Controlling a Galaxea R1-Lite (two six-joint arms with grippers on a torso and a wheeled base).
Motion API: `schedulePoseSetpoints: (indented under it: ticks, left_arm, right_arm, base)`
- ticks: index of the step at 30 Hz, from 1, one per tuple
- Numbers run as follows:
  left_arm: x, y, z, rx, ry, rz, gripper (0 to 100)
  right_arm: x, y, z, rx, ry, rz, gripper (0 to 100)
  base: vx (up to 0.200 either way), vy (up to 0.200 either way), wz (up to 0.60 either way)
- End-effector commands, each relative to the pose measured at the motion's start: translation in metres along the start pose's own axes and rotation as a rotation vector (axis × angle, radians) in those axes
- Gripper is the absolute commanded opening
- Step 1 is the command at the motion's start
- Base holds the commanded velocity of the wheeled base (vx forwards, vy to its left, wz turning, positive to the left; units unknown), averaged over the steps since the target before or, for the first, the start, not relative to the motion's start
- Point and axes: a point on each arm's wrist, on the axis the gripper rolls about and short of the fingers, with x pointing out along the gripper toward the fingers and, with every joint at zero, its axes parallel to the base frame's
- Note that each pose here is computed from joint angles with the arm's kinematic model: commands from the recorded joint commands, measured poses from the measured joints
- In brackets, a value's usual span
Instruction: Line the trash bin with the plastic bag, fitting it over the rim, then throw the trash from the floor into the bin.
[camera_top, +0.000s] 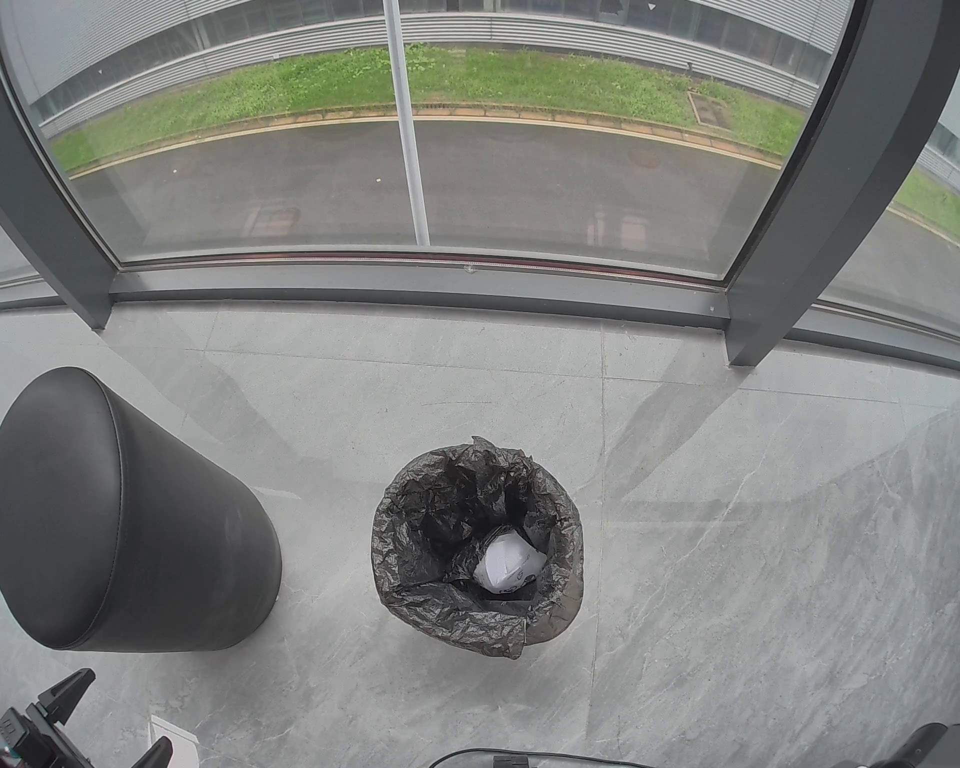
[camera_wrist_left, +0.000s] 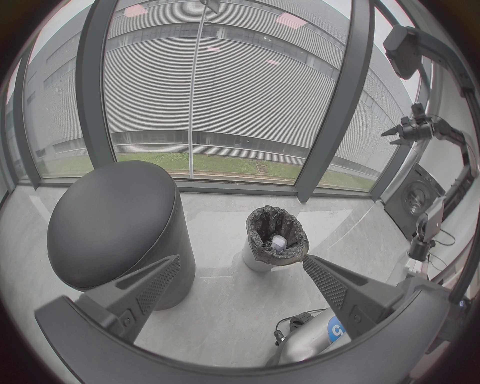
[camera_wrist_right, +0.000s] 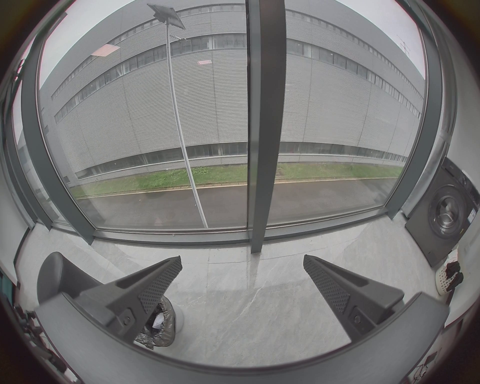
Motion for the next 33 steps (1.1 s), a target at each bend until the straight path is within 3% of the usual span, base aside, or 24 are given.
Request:
schedulePoseSetpoints:
  ticks: [1, 6, 11, 16, 23, 25, 28, 33]
  left_arm:
    - [0.000, 0.000, 0.001, -0.062, -0.004, 0.027, 100]
    - [0.000, 0.001, 0.001, -0.102, -0.009, 0.026, 100]
    - [0.001, 0.002, 0.001, -0.084, 0.006, -0.052, 100]
    - [0.001, 0.002, 0.002, -0.037, 0.011, -0.055, 100]
    - [0.004, 0.001, 0.001, 0.040, 0.034, -0.004, 100]
    - [0.004, 0.000, 0.000, 0.040, 0.022, 0.055, 100]
    - [0.003, 0.000, 0.000, 0.036, 0.010, 0.095, 100]
    - [0.002, -0.002, -0.001, 0.032, -0.013, 0.191, 100]
  right_arm:
    - [-0.049, -0.019, -0.024, -0.022, -0.109, -0.045, 100]
    - [-0.067, -0.027, -0.057, -0.034, -0.119, -0.071, 100]
    - [-0.075, -0.030, -0.077, -0.050, -0.123, -0.108, 100]
    - [-0.075, -0.029, -0.093, -0.056, -0.107, -0.178, 100]
    - [-0.086, -0.026, -0.107, -0.050, -0.146, -0.288, 100]
    - [-0.095, -0.025, -0.120, -0.071, -0.182, -0.324, 100]
    - [-0.100, -0.026, -0.135, -0.103, -0.194, -0.291, 100]
    - [-0.098, -0.028, -0.147, -0.135, -0.173, -0.108, 100]
  base:
    - [0.000, 0.000, 0.00]
    - [0.000, 0.000, 0.00]
    - [0.000, 0.000, 0.00]
    - [0.000, 0.000, 0.00]
    - [0.000, 0.000, 0.00]
    - [0.000, 0.000, 0.00]
    - [0.000, 0.000, 0.00]
    - [0.000, 0.000, 0.00]
